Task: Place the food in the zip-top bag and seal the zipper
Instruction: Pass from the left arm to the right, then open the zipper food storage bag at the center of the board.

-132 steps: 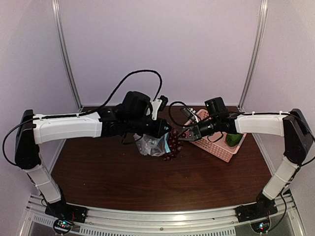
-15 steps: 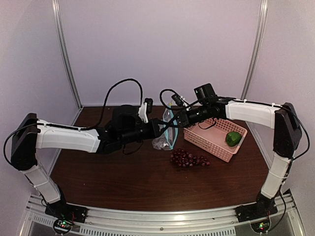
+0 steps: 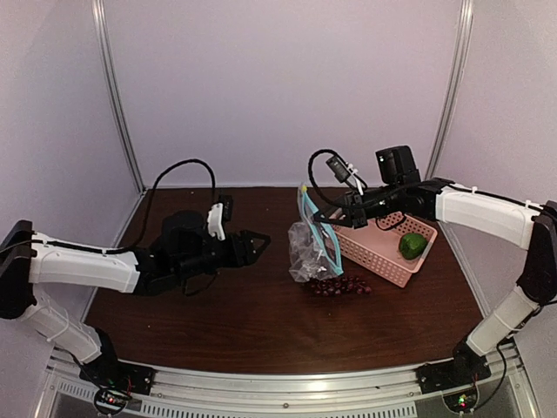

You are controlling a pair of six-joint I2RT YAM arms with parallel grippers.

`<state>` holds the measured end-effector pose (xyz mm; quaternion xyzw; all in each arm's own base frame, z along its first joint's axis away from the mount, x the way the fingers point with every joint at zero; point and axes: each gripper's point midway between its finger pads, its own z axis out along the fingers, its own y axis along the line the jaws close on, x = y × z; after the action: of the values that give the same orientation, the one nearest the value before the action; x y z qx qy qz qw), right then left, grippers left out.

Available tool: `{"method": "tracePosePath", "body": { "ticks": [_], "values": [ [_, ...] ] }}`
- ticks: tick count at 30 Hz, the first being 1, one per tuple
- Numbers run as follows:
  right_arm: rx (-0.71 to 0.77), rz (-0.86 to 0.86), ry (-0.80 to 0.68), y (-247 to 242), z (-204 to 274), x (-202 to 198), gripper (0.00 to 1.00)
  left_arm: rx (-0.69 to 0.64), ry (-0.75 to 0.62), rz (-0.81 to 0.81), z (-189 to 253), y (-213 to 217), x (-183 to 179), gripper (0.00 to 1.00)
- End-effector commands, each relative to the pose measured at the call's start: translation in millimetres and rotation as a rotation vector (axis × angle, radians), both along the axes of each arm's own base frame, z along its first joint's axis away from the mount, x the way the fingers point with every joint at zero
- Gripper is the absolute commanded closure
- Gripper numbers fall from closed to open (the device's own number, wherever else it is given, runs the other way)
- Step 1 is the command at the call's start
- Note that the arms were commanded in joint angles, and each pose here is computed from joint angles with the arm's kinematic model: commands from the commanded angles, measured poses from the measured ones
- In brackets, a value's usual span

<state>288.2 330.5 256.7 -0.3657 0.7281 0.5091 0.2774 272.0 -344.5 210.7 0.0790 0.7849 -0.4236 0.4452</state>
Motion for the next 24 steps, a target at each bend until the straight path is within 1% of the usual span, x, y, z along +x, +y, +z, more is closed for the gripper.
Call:
{"method": "tracePosePath", "body": {
  "ticks": [1,2,3,4,7,10,14,16,19,21,24],
  "values": [
    [0.134,0.129,-0.050,0.3,29.8,-26.3,1.00,-0.062,0.066,-0.162,-35.1,-23.0,-19.8,0.31],
    [0.158,0.146,-0.053,0.0,35.0,-30.5,1.00,-0.097,0.062,-0.211,-34.2,-30.1,-25.5,0.29],
    [0.177,0.155,-0.050,-0.4,39.1,-33.6,1.00,-0.137,0.056,-0.259,-31.8,-37.2,-30.7,0.25],
    [0.187,0.161,-0.038,-0.9,40.9,-36.0,1.00,-0.178,0.054,-0.301,-28.8,-43.4,-35.4,0.24],
    [0.207,0.170,-0.062,-1.4,48.0,-38.2,1.00,-0.298,0.029,-0.405,-15.4,-54.9,-47.8,0.29],
    [0.200,0.173,-0.080,-2.2,47.1,-38.2,1.00,-0.384,-0.002,-0.453,-7.2,-55.3,-55.5,0.32],
    [0.182,0.178,-0.073,-4.2,40.6,-40.9,1.00,-0.499,-0.040,-0.500,4.6,-49.3,-66.6,0.32],
    [0.184,0.183,-0.069,-4.6,40.6,-42.0,1.00,-0.507,-0.018,-0.505,2.0,-53.9,-64.3,0.33],
    [0.191,0.190,-0.066,-4.8,43.1,-43.7,1.00,-0.489,0.003,-0.500,-5.6,-62.6,-57.5,0.41],
    [0.191,0.187,-0.068,-5.1,43.9,-43.9,1.00,-0.515,-0.012,-0.505,-0.8,-64.7,-56.1,0.47],
    [0.186,0.188,-0.067,-5.6,41.6,-44.4,1.00,-0.567,-0.042,-0.510,8.2,-62.1,-54.2,0.58]
  ]
}}
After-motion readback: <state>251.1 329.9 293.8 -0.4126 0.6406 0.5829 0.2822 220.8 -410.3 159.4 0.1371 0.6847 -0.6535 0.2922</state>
